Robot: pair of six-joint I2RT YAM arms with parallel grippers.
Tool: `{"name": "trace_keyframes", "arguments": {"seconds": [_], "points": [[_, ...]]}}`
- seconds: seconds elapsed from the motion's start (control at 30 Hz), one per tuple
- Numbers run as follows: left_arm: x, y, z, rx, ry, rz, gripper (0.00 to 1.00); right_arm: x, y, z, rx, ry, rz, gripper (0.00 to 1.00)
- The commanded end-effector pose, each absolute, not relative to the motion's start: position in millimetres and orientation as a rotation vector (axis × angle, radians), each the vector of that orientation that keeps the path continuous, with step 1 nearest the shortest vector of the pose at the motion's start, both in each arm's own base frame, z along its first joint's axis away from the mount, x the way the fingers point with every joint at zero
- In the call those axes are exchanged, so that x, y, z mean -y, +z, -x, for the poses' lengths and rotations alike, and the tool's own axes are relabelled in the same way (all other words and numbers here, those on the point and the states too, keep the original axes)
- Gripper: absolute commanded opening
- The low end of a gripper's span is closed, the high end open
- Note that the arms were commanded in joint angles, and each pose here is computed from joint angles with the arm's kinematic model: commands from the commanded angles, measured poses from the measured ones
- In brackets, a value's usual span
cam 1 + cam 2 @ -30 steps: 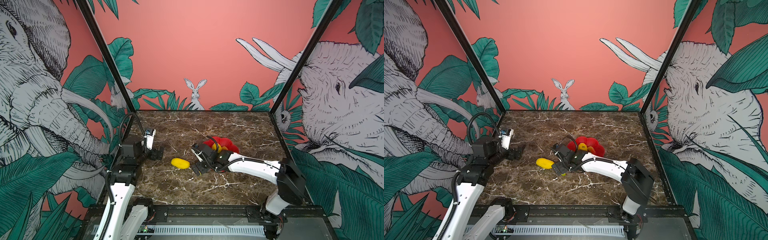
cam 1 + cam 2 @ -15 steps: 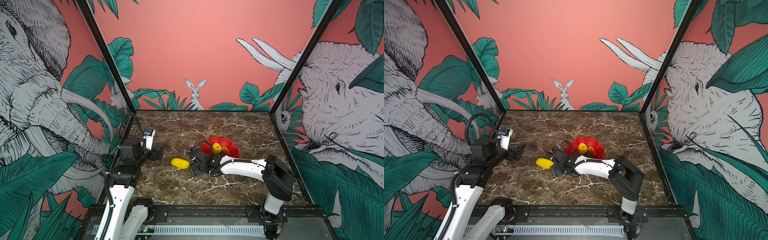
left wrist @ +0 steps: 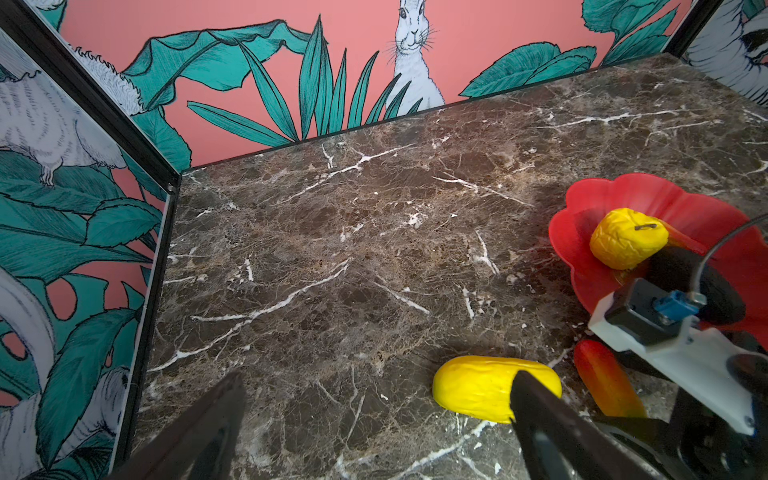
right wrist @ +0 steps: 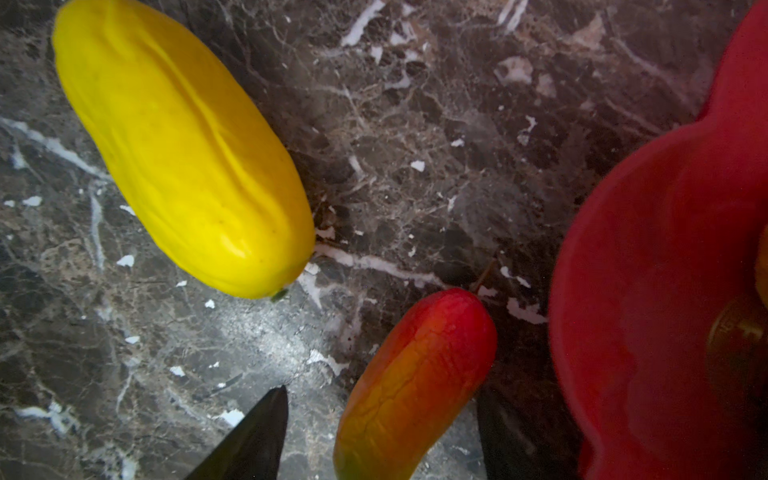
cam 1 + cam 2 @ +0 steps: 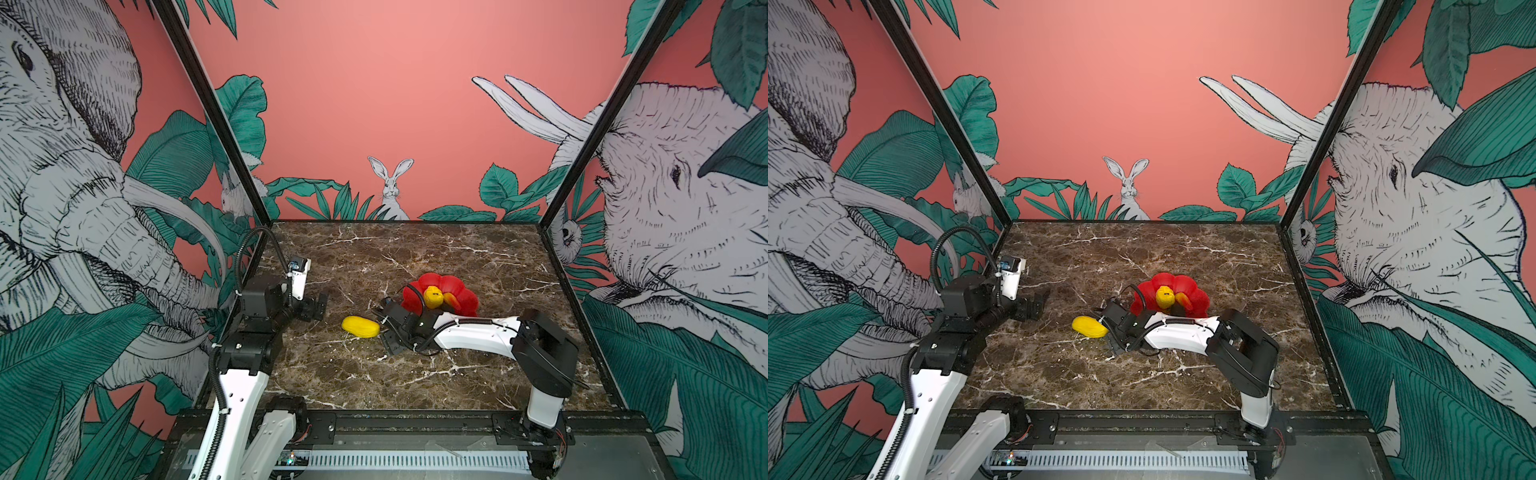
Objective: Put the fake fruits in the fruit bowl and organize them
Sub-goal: 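Grasp the red-orange fruit nearer the robot with the right gripper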
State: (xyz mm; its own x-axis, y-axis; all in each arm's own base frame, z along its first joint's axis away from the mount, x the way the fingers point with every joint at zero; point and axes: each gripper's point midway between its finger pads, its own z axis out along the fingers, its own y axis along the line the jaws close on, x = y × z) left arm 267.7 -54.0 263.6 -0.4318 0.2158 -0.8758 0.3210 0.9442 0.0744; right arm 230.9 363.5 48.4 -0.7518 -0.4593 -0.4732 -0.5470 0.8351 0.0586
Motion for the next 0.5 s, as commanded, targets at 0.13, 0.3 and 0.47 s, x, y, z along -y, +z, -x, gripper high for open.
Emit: {"name": "trace_keyframes", "arguments": {"seconds": [0.13, 0.3, 0.47], "points": [[55.8, 262.0, -265.7, -2.028, -0.125, -0.404, 1.00, -358.0, 37.7, -238.9, -2.594, 0.251, 0.705, 0.58], [55.5, 261.8, -265.5, -2.030, -0.123, -0.403, 1.00, -360.2, 33.4, -242.3, -2.612, 0.282, 0.704, 0.43], [55.5, 262.4, -265.5, -2.027, -0.123, -0.403, 1.00, -365.6, 37.2, -242.1, -2.608, 0.304, 0.734, 0.30]]}}
